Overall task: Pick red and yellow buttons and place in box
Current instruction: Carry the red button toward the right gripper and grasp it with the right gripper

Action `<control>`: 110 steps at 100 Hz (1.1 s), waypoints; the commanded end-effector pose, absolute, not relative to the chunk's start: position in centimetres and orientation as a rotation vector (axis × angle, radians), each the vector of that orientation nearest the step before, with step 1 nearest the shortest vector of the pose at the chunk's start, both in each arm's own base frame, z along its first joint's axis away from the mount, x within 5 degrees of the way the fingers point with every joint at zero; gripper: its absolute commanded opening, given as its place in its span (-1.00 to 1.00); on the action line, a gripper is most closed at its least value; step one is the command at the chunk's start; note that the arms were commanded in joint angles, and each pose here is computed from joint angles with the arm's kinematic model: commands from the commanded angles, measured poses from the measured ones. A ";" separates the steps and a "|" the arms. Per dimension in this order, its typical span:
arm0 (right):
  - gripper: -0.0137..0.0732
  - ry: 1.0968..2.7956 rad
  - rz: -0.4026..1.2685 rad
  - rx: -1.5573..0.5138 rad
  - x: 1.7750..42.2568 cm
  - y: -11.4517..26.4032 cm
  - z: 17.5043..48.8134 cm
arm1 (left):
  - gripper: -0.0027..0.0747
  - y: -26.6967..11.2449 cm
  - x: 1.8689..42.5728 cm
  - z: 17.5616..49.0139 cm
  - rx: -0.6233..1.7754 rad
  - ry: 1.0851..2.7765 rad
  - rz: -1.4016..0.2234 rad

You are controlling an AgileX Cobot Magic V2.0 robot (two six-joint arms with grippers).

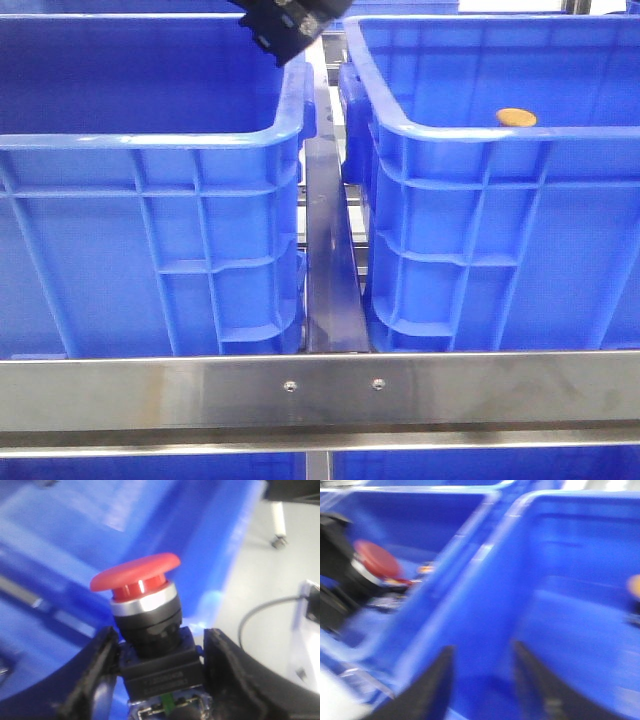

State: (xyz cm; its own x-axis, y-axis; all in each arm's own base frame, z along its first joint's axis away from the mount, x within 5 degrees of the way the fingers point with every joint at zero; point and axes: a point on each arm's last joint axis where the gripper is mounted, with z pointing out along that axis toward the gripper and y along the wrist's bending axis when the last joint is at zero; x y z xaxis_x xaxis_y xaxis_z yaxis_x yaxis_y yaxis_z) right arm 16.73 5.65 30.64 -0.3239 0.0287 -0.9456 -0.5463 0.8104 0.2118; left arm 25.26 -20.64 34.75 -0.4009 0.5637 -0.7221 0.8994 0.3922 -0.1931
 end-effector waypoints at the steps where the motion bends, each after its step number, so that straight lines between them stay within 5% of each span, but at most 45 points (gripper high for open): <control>1: 0.67 1.784 0.791 -0.411 17.4 6.7 32.9 | -0.98 -20.7 24.1 37.4 1.221 1.997 -0.843; 9: 0.83 1.790 0.931 -0.384 18.1 7.2 33.9 | -0.98 -20.6 23.9 37.3 1.244 2.003 -0.852; 38: 0.82 1.800 1.401 -0.295 21.2 8.7 35.4 | -0.98 -20.6 23.6 37.2 1.278 2.008 -0.872; 110: 0.82 1.944 1.516 -0.173 23.9 13.0 32.3 | -0.98 -20.7 23.5 37.2 1.282 2.010 -0.880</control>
State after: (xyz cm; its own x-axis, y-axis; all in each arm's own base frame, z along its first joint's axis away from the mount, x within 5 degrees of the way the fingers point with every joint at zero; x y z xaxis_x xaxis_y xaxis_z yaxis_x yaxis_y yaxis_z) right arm 23.93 12.79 30.39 -0.7901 0.2372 -0.5652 -0.4503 0.4011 0.7977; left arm 24.58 -20.59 34.57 -0.3846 0.6064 -0.6960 0.9177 0.3328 -0.2171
